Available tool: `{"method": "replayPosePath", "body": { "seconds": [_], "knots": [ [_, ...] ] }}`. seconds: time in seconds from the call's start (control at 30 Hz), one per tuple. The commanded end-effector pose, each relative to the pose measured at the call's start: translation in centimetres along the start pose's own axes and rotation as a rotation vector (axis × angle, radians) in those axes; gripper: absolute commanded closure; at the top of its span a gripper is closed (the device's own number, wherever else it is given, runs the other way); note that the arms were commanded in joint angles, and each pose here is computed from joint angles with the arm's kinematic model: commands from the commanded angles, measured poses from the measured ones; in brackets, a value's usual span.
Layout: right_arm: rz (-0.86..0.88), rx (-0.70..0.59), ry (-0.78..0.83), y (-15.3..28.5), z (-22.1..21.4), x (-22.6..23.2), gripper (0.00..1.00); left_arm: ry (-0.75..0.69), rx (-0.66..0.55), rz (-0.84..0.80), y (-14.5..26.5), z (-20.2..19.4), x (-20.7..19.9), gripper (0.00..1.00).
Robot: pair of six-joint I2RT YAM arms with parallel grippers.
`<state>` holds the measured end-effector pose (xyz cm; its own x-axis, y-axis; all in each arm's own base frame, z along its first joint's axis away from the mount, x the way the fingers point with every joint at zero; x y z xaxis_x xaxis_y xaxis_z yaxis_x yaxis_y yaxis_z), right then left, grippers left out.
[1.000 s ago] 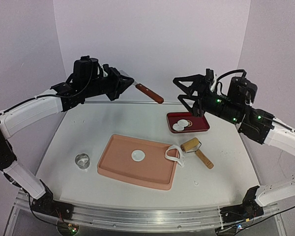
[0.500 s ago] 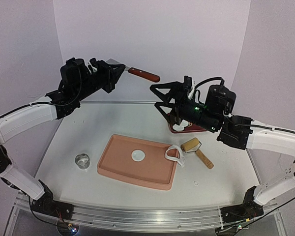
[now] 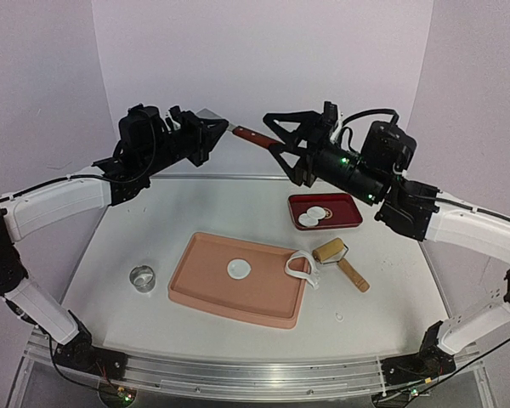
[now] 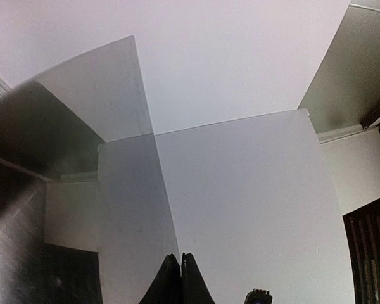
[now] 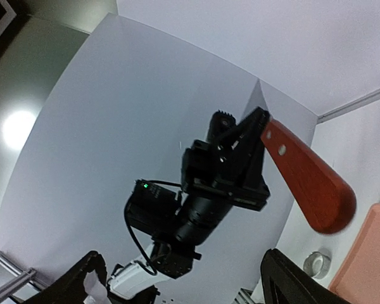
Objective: Roll out the dumpling wrappers from the dough
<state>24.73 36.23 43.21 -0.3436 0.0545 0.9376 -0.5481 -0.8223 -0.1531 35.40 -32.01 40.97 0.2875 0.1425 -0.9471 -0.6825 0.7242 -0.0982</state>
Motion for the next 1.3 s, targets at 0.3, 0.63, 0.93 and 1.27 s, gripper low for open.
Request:
{"method": "replayPosePath", "body": {
  "seconds": [0.3,0.63,0.93,1.27],
  "knots": [
    [0.087,0.177,-0.106,-2.2,0.6,1.6,0.26,-0.087,-0.034,-0.143,0.9,2.3,-5.8,1.00],
    [0.048,0.278,-0.115,-1.7,-1.1,0.4,0.25,-0.106,-0.039,-0.145,1.6,4.0,-6.3,1.00],
    [0.015,0.168,-0.099,-4.0,0.5,-0.6,0.23,-0.101,-0.025,-0.157,2.6,3.8,-7.3,1.00],
    [0.064,0.115,-0.057,-5.6,1.8,0.8,0.32,-0.082,-0.039,-0.137,3.7,3.8,-6.8,1.00]
  ]
}}
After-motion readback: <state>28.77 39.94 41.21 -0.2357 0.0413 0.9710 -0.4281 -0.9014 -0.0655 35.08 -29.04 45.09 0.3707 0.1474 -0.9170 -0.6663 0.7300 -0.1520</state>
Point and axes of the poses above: each gripper's point midway between its finger pads, its own y axis back along the fingers, its own x axis along the line the jaws close on, z = x × y, the point moved 2 cm from there along y, back along the fingers, and after that the axes turned 8 degrees about -y, right-handed, at the moved point
